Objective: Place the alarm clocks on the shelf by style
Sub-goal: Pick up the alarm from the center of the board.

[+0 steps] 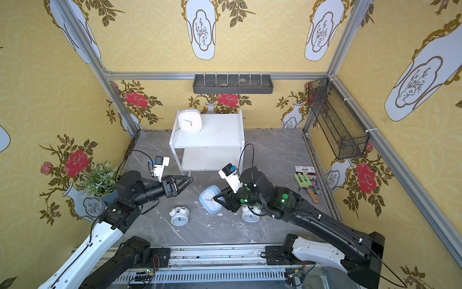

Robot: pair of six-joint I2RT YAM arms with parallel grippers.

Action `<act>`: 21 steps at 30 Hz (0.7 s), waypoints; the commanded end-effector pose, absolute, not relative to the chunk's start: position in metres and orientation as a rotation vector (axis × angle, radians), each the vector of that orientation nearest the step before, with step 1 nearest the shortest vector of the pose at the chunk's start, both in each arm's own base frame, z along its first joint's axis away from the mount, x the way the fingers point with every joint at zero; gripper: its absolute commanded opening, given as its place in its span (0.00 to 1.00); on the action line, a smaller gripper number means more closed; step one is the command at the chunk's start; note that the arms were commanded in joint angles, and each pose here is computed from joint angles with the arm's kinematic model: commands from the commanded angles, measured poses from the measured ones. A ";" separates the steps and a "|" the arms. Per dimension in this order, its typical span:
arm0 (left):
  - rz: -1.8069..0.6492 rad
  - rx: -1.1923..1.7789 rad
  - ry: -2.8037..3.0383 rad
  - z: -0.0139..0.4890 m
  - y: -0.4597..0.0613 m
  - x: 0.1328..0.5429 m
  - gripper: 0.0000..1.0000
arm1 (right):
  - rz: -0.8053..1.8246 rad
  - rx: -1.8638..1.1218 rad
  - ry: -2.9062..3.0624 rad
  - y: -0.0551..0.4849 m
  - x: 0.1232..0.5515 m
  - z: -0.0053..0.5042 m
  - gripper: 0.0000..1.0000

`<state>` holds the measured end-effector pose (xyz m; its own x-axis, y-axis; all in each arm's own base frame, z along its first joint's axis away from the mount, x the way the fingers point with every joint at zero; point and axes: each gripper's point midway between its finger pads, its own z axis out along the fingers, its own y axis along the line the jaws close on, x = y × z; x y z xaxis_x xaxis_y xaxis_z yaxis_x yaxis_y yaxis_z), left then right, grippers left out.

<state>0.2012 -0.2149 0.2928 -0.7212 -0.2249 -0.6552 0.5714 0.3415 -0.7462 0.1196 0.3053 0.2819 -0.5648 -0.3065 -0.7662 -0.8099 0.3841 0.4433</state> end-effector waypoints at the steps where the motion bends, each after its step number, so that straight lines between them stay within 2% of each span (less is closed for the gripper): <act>1: -1.641 0.597 1.742 0.326 -0.228 0.162 0.93 | 1.278 -1.030 1.972 0.307 0.101 0.311 0.24; 6: -1.708 0.747 1.642 0.336 -0.231 0.144 0.96 | 1.340 -1.062 1.909 0.310 0.095 0.336 0.25; 13: -1.741 0.839 1.619 0.336 -0.236 0.135 0.94 | 1.395 -1.101 1.846 0.318 0.092 0.358 0.25; 15: -1.741 0.864 1.600 0.338 -0.237 0.132 0.88 | 1.402 -1.108 1.844 0.321 0.093 0.358 0.25; 21: -1.769 0.892 1.603 0.335 -0.243 0.128 0.59 | 1.405 -1.118 1.842 0.327 0.097 0.359 0.25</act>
<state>0.1316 -0.2433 0.3293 -0.6446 0.0169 -0.7644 0.7614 -0.0768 -0.6437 0.0965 0.3237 0.3465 -0.5291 -0.3062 -0.7914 -0.8474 0.1416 0.5118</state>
